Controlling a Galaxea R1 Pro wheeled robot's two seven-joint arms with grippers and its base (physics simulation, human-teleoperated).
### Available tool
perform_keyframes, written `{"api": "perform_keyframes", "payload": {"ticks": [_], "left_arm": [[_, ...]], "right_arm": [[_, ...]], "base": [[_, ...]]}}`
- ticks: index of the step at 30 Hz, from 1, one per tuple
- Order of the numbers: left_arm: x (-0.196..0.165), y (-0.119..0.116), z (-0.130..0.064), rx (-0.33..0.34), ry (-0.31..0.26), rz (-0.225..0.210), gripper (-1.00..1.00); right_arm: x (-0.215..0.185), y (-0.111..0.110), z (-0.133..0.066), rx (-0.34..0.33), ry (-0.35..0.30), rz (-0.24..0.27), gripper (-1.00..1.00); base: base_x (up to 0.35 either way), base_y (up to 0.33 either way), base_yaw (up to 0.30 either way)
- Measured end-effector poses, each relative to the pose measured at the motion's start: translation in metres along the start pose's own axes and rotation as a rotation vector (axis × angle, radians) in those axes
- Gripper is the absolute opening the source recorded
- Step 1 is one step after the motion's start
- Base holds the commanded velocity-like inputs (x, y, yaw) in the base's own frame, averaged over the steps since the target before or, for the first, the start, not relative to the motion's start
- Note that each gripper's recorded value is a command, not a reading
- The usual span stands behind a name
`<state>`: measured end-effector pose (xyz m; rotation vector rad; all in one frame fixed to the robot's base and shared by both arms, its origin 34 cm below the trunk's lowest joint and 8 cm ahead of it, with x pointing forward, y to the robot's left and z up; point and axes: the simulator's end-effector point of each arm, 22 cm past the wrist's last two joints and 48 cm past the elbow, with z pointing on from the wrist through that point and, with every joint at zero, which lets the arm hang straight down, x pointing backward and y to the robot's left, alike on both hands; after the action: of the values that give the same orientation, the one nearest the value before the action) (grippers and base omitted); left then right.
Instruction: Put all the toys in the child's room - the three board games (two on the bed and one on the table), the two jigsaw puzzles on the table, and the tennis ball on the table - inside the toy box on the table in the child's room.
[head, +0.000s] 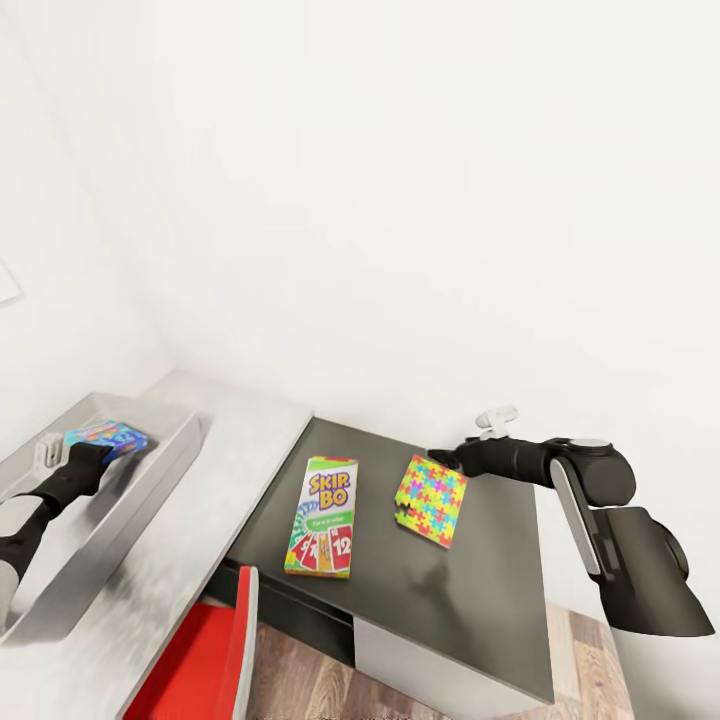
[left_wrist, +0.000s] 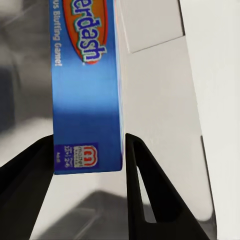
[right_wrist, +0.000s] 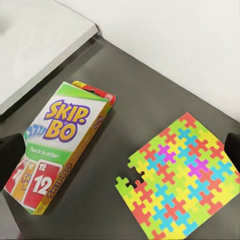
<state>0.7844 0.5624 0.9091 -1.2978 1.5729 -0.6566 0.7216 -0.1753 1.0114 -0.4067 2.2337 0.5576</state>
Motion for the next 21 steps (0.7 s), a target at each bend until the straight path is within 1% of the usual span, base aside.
{"api": "perform_keyframes", "payload": {"ticks": [3, 7, 21], "left_arm": [[0.000, 0.001, 0.001, -0.003, 0.000, 0.001, -1.00], [0.003, 0.004, 0.003, -0.008, 0.003, 0.002, -1.00], [0.009, 0.017, 0.008, -0.029, 0.012, 0.006, -1.00]], "right_arm": [[0.002, 0.003, 0.002, -0.020, 0.003, 0.002, 1.00], [0.004, 0.004, 0.004, -0.030, 0.008, 0.005, 1.00], [0.013, 0.001, 0.012, -0.035, 0.027, 0.018, 1.00]], "base": [[0.000, 0.000, 0.000], [0.000, 0.000, 0.000], [0.000, 0.000, 0.000]]}}
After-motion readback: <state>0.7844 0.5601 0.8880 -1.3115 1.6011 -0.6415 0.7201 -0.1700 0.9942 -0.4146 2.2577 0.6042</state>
